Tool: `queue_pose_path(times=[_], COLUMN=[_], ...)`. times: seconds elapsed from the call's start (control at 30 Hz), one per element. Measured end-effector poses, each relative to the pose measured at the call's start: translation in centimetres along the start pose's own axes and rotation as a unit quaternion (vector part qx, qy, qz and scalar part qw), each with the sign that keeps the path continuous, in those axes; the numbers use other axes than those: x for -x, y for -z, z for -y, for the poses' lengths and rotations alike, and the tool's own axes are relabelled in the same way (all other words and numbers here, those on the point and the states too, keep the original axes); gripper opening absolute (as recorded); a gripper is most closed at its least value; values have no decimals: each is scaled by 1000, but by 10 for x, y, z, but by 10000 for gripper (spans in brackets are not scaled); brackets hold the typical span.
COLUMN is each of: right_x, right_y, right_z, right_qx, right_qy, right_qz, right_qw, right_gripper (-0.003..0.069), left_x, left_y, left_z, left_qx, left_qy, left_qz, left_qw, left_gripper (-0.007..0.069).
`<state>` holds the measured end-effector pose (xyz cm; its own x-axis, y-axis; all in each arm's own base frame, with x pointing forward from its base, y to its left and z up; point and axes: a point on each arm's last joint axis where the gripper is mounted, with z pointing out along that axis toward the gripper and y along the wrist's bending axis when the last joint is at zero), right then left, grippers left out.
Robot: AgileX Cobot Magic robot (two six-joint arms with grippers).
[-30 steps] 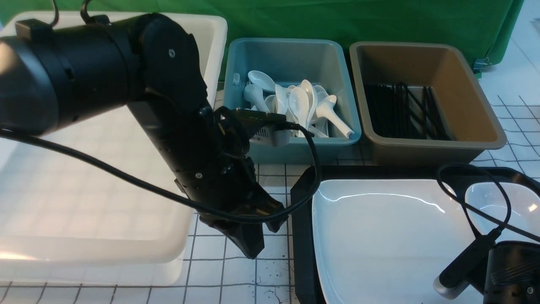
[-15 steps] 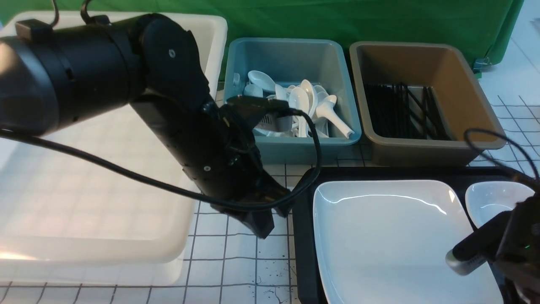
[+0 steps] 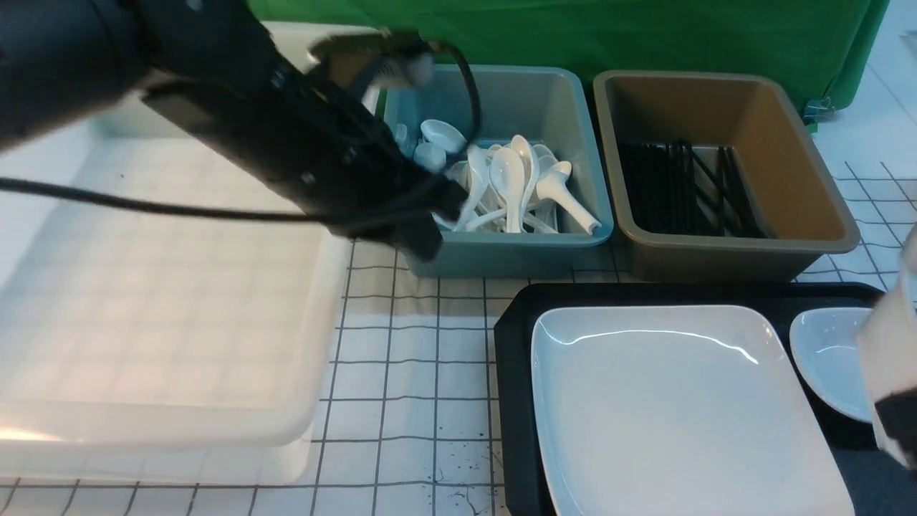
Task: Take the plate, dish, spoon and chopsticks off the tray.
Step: Use the right arm to grab a small plate from the dinner plate, then use the right arm to put the small plate into the large storage box on the left
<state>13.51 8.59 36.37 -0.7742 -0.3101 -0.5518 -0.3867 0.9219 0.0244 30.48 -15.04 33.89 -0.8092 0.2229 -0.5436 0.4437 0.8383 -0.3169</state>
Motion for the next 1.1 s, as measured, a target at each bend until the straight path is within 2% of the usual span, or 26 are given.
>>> queue_pose_path(times=[0.17, 0.33, 0.37, 0.47, 0.57, 0.73, 0.77, 0.9, 0.93, 0.97, 1.07, 1.1], right_x=[21, 55, 57, 90, 108, 144, 155, 179, 180, 181, 178, 174], right_y=[16, -12, -13, -33, -38, -42, -43, -80, -77, -105, -145, -171], right_z=[-22, -52, -53, -67, -77, -126, -145, -200, -201, -221, -243, -253], right_qx=[115, 216, 221, 240, 244, 273, 282, 301, 302, 305, 304, 298], right_qy=[54, 126, 126, 150, 175, 291, 311, 342, 344, 378, 432, 466], right_qz=[73, 63, 61, 60, 74, 126, 150, 179, 184, 172, 155, 145], right_qw=[989, 966, 965, 957, 951, 908, 895, 872, 870, 857, 835, 821], right_gripper=[86, 86, 86, 86, 86, 86, 86, 86, 86, 86, 86, 86], left_x=[18, 3, 4, -12, -15, -15, -11, -5, -5, -7, -13, -19], left_y=[62, 109, 110, 132, 139, 149, 150, 156, 156, 160, 169, 177], left_z=[-38, -93, -92, -124, -133, -144, -146, -154, -154, -160, -171, -179], left_qx=[40, 75, 74, 75, 73, 73, 78, 99, 100, 107, 122, 133], left_qy=[49, 114, 113, 178, 196, 218, 222, 236, 237, 247, 266, 279], left_qz=[88, 87, 88, 84, 93, 133, 154, 208, 210, 218, 226, 233], left_qw=[994, 987, 987, 978, 973, 964, 960, 944, 943, 938, 929, 922], left_gripper=[-1, -1, -1, 0, 0, 0, 0, 0, 0, 0, 0, 0])
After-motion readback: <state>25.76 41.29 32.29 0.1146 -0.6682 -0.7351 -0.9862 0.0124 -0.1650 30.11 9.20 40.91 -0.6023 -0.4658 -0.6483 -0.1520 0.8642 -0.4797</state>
